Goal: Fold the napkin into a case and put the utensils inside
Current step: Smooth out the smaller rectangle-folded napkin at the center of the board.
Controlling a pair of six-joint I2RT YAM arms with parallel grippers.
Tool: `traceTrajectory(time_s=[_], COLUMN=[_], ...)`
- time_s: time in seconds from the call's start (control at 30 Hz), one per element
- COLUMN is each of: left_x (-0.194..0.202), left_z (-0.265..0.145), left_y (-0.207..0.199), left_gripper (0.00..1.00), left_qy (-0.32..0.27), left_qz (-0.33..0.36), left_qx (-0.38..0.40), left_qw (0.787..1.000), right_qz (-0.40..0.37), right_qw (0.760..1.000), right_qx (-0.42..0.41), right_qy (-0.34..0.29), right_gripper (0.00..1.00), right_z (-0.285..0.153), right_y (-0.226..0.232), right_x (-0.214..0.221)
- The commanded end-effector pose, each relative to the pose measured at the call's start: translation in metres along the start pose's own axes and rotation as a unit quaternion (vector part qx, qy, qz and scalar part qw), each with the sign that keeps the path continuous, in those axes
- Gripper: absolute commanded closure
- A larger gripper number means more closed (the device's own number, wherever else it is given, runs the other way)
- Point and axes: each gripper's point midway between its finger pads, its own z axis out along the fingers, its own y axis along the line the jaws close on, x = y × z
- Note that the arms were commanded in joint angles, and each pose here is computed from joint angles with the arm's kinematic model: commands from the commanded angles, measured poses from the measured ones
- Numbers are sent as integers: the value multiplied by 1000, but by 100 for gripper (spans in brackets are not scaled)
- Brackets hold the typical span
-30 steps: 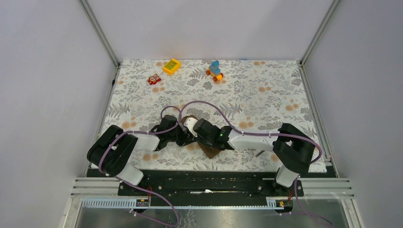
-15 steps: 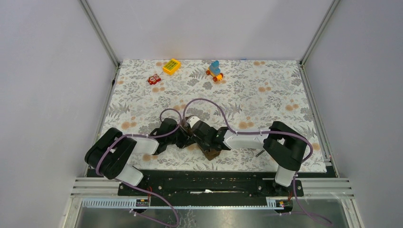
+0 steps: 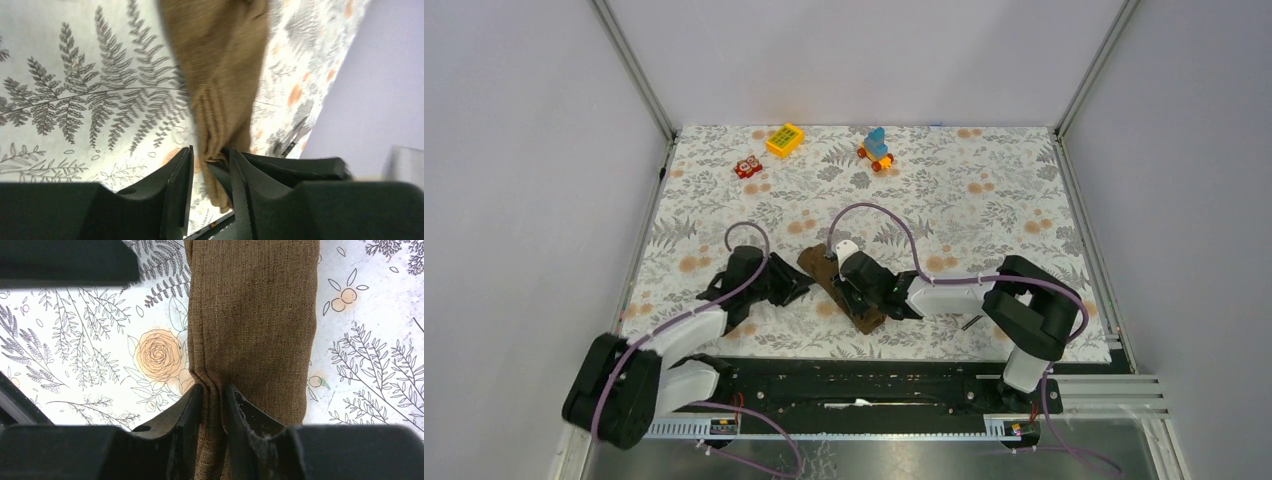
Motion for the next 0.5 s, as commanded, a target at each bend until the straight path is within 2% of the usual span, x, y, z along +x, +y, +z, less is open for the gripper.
traceTrajectory(time_s=[0.0, 0.07, 0.13, 0.23, 0.37, 0.47], left_x=[-32, -42, -43, -36, -29, -24], left_z=[-31, -36, -30, -3, 24, 44], left_y=[-31, -52, -71, -85, -90, -77], left_gripper=[60, 62, 73, 92, 96, 98], left_qy=[-56, -69, -52, 8, 31, 51], left_qz=[61, 75, 85, 83, 93, 92], left_qx=[22, 41, 63, 73, 88, 70], left_qw=[996, 994, 993, 994, 991, 992], right_qz=[9, 9, 11, 12, 17, 20], right_qw=[999, 999, 1000, 1000, 1000, 999], right_qx=[2, -2, -4, -8, -13, -17], right_qy=[31, 31, 29, 27, 23, 20], right_gripper=[67, 67, 67, 68, 69, 69], right_z=[2, 2, 2, 1, 0, 0], right_y=[-11, -9, -9, -8, -7, -6], right_x=[26, 27, 26, 25, 23, 21])
